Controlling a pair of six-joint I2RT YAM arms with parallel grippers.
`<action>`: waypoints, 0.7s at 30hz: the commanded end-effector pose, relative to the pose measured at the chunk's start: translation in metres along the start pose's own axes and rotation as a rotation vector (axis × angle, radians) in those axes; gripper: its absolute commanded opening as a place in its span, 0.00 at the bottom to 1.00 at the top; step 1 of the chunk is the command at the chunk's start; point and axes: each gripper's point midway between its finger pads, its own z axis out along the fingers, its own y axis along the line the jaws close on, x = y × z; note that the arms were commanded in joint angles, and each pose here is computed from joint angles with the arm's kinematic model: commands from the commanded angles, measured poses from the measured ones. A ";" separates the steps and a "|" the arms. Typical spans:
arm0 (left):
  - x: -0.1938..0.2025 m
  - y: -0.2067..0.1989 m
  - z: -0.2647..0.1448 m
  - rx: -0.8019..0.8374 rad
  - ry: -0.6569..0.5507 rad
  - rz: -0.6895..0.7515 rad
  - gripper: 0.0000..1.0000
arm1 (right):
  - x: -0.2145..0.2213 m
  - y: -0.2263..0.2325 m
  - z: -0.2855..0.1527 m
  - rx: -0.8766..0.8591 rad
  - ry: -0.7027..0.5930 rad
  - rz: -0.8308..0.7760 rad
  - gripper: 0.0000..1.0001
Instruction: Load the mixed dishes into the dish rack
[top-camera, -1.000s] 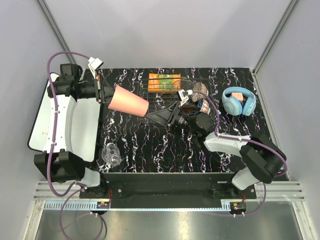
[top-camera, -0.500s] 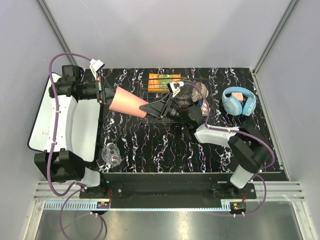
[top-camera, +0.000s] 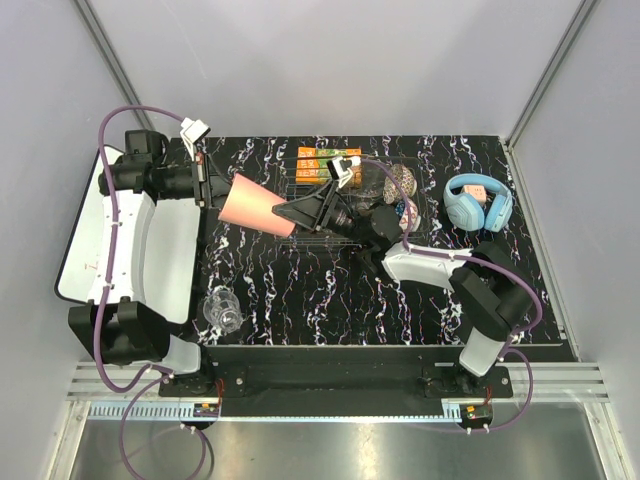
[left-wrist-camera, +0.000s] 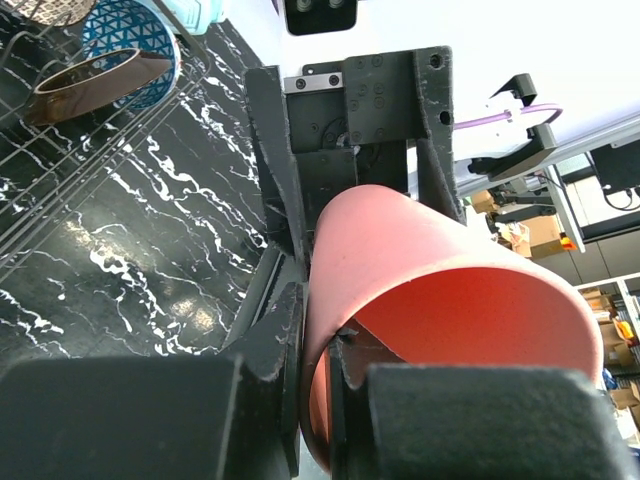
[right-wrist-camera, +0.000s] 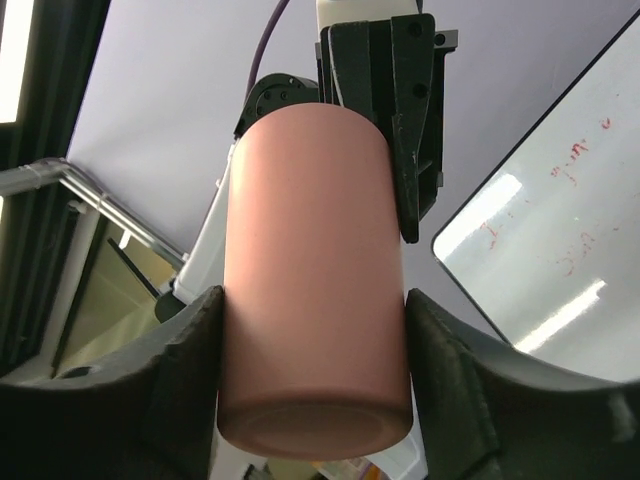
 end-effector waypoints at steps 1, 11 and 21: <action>-0.005 -0.029 -0.001 0.151 -0.013 0.033 0.00 | 0.003 0.039 0.003 -0.140 0.018 -0.065 0.51; -0.021 0.014 -0.027 -0.066 -0.088 0.068 0.88 | -0.022 0.020 -0.018 0.120 0.099 -0.141 0.00; -0.003 0.074 -0.078 -0.485 -0.114 0.185 0.99 | -0.093 -0.015 -0.046 0.865 0.258 -0.561 0.00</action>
